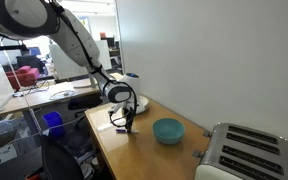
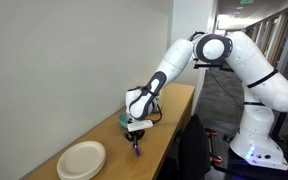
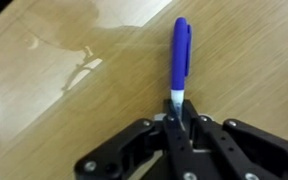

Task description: Put the marker in the bowl

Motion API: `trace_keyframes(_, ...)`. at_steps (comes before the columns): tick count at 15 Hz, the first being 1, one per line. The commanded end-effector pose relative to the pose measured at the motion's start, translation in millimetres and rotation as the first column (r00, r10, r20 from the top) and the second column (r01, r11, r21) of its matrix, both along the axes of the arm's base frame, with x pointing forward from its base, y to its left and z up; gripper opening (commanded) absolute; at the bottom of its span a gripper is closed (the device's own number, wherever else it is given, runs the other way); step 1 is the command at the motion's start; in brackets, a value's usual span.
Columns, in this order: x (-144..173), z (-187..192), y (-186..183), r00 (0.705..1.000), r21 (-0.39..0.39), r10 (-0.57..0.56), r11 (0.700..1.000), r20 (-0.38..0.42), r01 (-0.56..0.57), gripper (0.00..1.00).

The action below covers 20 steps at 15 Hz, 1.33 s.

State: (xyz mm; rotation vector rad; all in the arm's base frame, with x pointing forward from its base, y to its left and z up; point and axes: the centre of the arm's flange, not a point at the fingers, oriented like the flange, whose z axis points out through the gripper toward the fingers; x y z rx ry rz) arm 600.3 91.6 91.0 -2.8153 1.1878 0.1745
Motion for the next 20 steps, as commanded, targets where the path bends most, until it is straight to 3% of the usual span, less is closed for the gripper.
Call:
trace_keyframes(1, 4, 8, 5, 1.0, -0.019, 0.007, 1.0, 0.003, -0.007, 0.03)
trace_keyframes(6, 3, 40, 12, 0.998, -0.061, 0.052, 0.997, 0.048, -0.049, 0.03)
trace_keyframes(10, 13, 74, -2, 0.994, -0.072, 0.07, 0.995, 0.087, -0.064, 0.03)
trace_keyframes(20, 72, 125, -113, 0.992, -0.102, 0.099, 0.991, 0.081, -0.091, 0.03)
